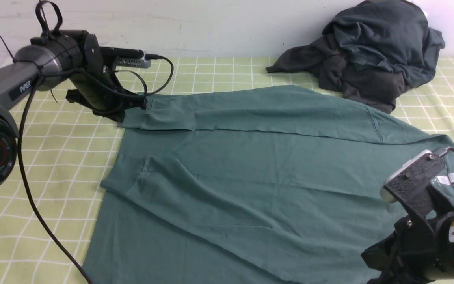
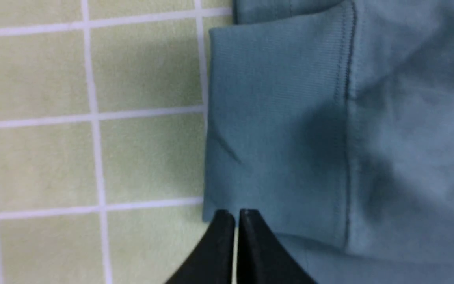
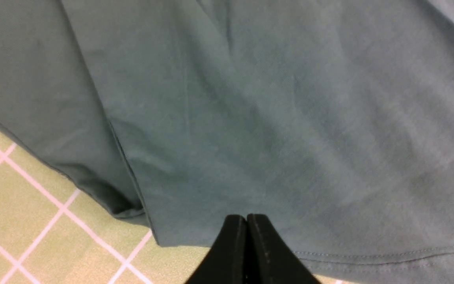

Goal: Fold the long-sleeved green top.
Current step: Use the left arm to clamp the cuff farthest from it

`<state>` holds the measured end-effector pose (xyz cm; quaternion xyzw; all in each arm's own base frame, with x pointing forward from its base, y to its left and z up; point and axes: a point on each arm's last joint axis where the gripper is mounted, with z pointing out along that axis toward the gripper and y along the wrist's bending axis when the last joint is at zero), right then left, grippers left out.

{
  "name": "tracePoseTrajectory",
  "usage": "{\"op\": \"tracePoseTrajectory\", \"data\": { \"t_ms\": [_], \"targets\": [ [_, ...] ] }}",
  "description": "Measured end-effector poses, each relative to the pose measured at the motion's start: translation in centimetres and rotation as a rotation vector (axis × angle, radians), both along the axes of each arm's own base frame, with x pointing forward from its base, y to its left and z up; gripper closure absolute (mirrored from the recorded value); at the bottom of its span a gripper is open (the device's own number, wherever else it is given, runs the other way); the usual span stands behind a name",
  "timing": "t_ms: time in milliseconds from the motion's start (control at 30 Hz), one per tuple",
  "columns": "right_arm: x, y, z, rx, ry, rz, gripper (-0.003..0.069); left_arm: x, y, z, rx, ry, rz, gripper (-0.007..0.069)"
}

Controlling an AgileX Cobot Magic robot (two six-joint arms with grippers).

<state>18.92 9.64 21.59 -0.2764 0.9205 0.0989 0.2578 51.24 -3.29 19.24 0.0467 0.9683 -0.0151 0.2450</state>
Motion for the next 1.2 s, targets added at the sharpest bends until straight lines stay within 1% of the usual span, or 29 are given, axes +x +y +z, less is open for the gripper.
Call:
{"op": "tracePoseTrajectory", "data": {
  "t_ms": [133,200,300,433,467,500,533,567,600,667,733,767,800,833,867,900,933,1000,1133,1167,1200],
  "targets": [
    [0.0,0.0,0.0,0.001,0.0,0.0,0.0673,-0.1,0.1,1.8,0.001,-0.02,0.0,0.0629],
    [0.0,0.0,0.0,0.003,0.001,-0.002,0.0673,0.1,0.2,1.6,0.003,-0.027,0.003,0.0624],
    [0.0,0.0,0.0,0.009,0.003,-0.006,0.0673,0.6,0.6,0.3,0.004,-0.028,0.011,0.0592],
    [0.0,0.1,0.0,0.017,0.006,-0.011,0.0673,1.4,1.1,-3.1,0.003,-0.005,0.02,0.0461],
    [0.0,0.1,0.0,0.017,0.006,-0.011,0.0673,1.4,1.1,-3.1,0.003,-0.005,0.023,0.0454],
    [0.0,0.1,0.0,0.018,0.005,-0.012,0.0673,1.4,1.1,-3.7,-0.002,0.001,0.025,0.0401],
    [0.0,0.1,0.0,0.018,0.005,-0.012,0.0673,1.5,1.0,-3.7,-0.005,-0.003,0.025,0.0389],
    [0.0,0.1,0.0,0.018,0.005,-0.012,0.0673,1.5,0.9,-3.6,-0.022,-0.011,0.03,0.0351],
    [0.0,0.1,0.0,0.018,0.004,-0.012,0.0673,1.6,0.9,-3.6,-0.03,-0.013,0.033,0.0337],
    [0.0,0.1,0.0,0.018,0.004,-0.012,0.0673,1.6,0.8,-3.6,-0.041,-0.014,0.036,0.0336],
    [0.0,0.1,0.0,0.018,0.003,-0.012,0.0673,1.6,0.8,-3.6,-0.046,-0.014,0.037,0.0356],
    [0.0,0.1,0.1,0.019,0.001,-0.013,0.0673,1.6,0.7,-3.7,-0.049,-0.013,0.031,0.04],
    [0.0,0.1,0.1,0.019,0.001,-0.013,0.0673,1.6,0.7,-3.7,-0.048,-0.013,0.029,0.0415],
    [0.0,0.1,0.0,0.018,0.003,-0.013,0.0673,1.6,0.7,-3.7,-0.045,-0.013,0.014,0.0489],
    [0.0,0.1,0.0,0.018,0.003,-0.013,0.0673,1.6,0.7,-3.7,-0.044,-0.013,0.013,0.0498],
    [0.1,0.1,-0.1,0.016,0.008,-0.013,0.0673,1.6,0.7,-3.7,-0.034,-0.012,-0.007,0.0575],
    [0.2,0.2,-0.2,0.014,0.012,-0.013,0.0673,1.6,0.7,-3.7,-0.03,-0.012,-0.014,0.0597],
    [0.3,0.2,-0.5,0.009,0.022,-0.013,0.0673,1.4,0.6,-3.4,-0.027,0.009,-0.029,0.062],
    [0.3,0.2,-0.6,0.007,0.026,-0.013,0.0673,0.8,0.5,-1.7,-0.044,0.055,-0.037,0.0628],
    [0.3,0.2,-0.6,0.007,0.026,-0.013,0.0673,0.3,0.3,0.4,-0.047,0.07,-0.048,0.0628],
    [0.3,0.2,-0.6,0.007,0.026,-0.013,0.0673,0.0,0.3,1.6,-0.046,0.075,-0.055,0.0628]
  ]
}}
